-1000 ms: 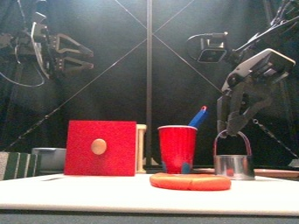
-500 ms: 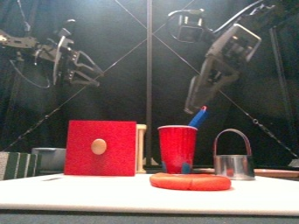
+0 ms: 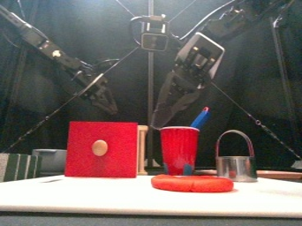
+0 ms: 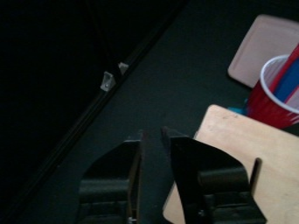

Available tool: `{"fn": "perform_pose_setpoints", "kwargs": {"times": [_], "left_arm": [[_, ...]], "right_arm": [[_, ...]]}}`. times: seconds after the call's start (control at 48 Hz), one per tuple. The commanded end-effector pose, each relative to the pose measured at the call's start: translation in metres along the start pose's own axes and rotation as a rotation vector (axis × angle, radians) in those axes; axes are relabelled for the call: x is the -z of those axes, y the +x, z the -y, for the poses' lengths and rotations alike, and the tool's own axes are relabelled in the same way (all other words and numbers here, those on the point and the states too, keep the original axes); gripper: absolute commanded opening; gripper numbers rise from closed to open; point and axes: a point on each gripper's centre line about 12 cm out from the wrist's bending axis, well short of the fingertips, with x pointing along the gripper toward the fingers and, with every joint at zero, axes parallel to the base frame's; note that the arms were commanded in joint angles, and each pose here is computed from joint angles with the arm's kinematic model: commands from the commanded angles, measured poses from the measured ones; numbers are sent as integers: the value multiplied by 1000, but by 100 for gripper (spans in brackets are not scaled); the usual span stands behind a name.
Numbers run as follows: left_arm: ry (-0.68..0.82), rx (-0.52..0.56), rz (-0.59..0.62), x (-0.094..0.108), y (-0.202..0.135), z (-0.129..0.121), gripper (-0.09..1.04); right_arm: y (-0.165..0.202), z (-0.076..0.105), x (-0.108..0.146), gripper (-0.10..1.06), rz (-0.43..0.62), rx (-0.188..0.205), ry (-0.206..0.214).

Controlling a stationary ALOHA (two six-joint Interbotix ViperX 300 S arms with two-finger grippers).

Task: Get the cutter from the drawer then cut the dough then place the extra dough in the bowl
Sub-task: Shut the drawer

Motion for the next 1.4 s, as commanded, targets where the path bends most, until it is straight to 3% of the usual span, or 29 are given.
{"fn": "perform_pose_setpoints", "kwargs": {"times": [0.021, 0.208, 0.5, 0.646, 0.938, 1.396], "left_arm": [[50, -14, -95, -12, 17, -6, 50], [125, 56, -218, -8, 44, -1, 51], [166, 196, -208, 1, 53, 16, 51], [149, 198, -212, 10, 59, 20, 51], [145, 193, -211, 19, 61, 22, 51], [165, 187, -182, 11, 65, 23, 51]], "right_arm": [[0, -5, -18, 48, 46, -8, -3], [12, -7, -28, 48, 55, -11, -9], [42, -4, -40, 48, 48, 1, -13], [50, 15, -49, 48, 60, 31, 2], [60, 42, -54, 48, 64, 80, -13], [58, 76, -56, 48, 46, 147, -22]]}}
